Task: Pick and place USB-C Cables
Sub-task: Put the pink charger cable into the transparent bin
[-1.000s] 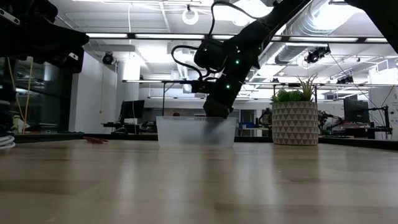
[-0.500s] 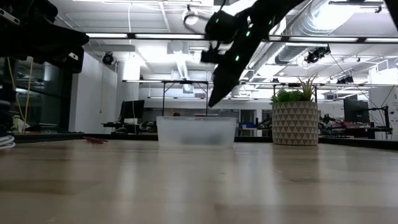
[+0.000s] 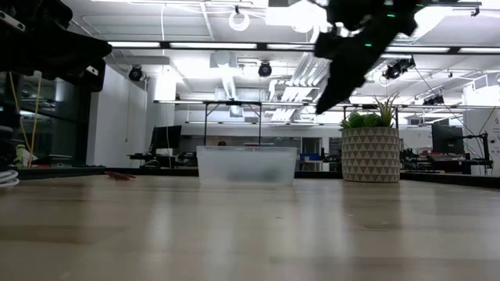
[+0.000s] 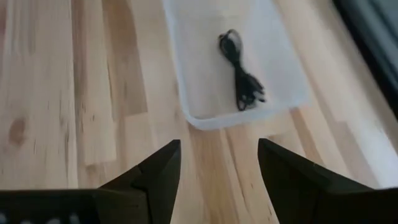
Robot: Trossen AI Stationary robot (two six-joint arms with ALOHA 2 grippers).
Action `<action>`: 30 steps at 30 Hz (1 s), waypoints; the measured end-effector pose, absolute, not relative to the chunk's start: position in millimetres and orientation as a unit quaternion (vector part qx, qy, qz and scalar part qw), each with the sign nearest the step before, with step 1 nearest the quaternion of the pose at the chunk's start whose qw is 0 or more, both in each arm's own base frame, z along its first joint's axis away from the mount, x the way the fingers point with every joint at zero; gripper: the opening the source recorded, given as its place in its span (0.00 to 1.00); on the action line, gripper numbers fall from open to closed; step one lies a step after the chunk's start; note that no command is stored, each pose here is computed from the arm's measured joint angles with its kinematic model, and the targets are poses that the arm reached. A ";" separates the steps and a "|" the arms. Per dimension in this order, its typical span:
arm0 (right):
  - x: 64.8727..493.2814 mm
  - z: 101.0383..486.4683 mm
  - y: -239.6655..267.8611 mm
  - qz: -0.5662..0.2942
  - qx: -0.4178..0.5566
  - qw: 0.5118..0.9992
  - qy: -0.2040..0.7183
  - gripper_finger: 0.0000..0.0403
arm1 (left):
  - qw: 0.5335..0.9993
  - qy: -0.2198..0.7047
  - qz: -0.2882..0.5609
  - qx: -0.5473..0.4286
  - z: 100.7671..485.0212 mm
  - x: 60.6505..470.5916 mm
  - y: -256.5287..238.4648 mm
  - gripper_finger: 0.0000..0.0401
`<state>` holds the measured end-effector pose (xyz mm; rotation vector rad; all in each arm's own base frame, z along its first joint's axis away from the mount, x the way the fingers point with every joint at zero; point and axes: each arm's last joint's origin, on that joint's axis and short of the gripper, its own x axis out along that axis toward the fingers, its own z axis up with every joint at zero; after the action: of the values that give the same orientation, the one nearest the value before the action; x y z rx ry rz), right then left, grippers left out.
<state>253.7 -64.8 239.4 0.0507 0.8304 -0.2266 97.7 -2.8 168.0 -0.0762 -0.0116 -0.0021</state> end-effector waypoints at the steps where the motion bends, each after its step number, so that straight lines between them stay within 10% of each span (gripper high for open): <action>1: 243.4 237.7 -62.8 -0.116 0.028 0.916 0.383 0.51 | 0.999 -0.006 -0.001 -0.038 168.0 97.7 -2.8 0.01; 13: 176.7 250.9 -46.5 -0.145 -0.035 0.988 0.047 0.51 | 0.999 -0.006 -0.001 -0.038 167.9 97.7 -2.8 0.01; 30: 178.4 249.9 -45.9 -0.128 -0.023 0.991 0.025 0.51 | 0.999 -0.006 -0.001 -0.038 168.0 97.7 -2.8 0.01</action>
<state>178.4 -45.9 249.9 -0.0464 0.0505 -0.2562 97.7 -2.8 168.0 -0.0762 -0.0115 -0.0023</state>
